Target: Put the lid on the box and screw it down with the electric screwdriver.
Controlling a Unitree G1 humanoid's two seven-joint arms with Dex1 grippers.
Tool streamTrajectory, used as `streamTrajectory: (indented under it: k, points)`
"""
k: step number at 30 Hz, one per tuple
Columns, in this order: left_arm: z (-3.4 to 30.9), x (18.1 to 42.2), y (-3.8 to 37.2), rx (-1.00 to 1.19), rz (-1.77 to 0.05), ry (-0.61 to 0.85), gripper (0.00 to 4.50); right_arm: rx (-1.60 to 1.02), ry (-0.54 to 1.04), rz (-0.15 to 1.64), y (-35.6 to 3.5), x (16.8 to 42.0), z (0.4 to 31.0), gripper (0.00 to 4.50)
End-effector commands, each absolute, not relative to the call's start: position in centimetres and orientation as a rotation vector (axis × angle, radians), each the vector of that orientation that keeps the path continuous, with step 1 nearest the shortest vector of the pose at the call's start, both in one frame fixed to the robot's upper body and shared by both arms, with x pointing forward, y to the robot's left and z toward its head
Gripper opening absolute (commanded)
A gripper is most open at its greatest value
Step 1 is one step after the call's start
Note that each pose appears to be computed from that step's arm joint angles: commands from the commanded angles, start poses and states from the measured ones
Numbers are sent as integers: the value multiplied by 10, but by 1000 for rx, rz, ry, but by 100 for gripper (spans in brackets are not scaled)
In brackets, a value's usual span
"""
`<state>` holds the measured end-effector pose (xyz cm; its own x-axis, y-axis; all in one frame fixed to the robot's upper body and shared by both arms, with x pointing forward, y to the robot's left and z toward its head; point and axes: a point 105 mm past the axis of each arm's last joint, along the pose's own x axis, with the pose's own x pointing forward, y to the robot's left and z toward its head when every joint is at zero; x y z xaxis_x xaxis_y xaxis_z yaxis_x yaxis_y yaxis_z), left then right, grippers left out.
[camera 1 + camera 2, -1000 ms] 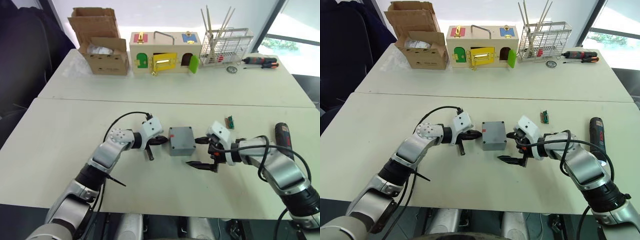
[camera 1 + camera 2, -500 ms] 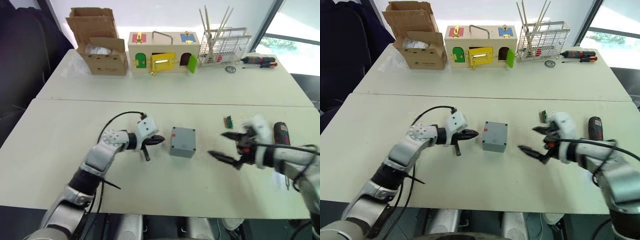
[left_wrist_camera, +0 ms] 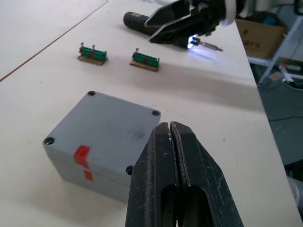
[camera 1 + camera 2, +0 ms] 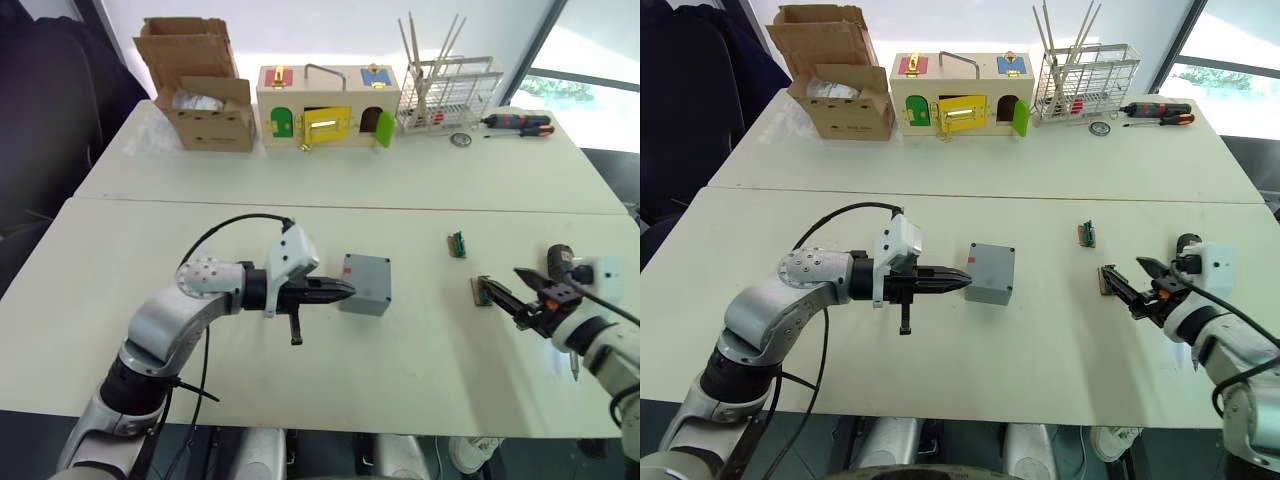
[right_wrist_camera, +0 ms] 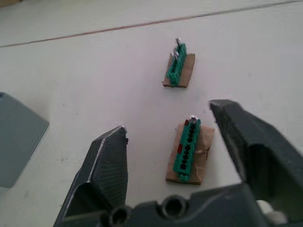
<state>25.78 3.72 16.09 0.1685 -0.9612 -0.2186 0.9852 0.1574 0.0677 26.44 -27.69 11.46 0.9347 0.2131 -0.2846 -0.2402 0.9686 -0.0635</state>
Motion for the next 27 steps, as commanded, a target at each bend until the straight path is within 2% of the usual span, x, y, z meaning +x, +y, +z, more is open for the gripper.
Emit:
streamTrajectory:
  k: [1,7,14,17,21,22,27]
  points:
    - [166,253,32,235,-1423,110,0,-127,234,221,-278,271,119,297]
    - [163,251,34,273,-1422,125,0,-115,234,200,-282,284,111,297]
    - [162,250,38,283,-1418,139,0,-99,238,208,-278,287,107,297]
    - [161,250,39,284,-1415,144,0,-87,230,197,-280,290,107,222]
    - [161,250,39,285,-1412,147,0,-70,221,186,-280,291,107,23]
    - [161,251,39,284,-1411,147,0,-67,218,183,-280,291,107,4]
    - [160,251,39,287,-1406,151,0,-68,228,187,-278,290,104,4]
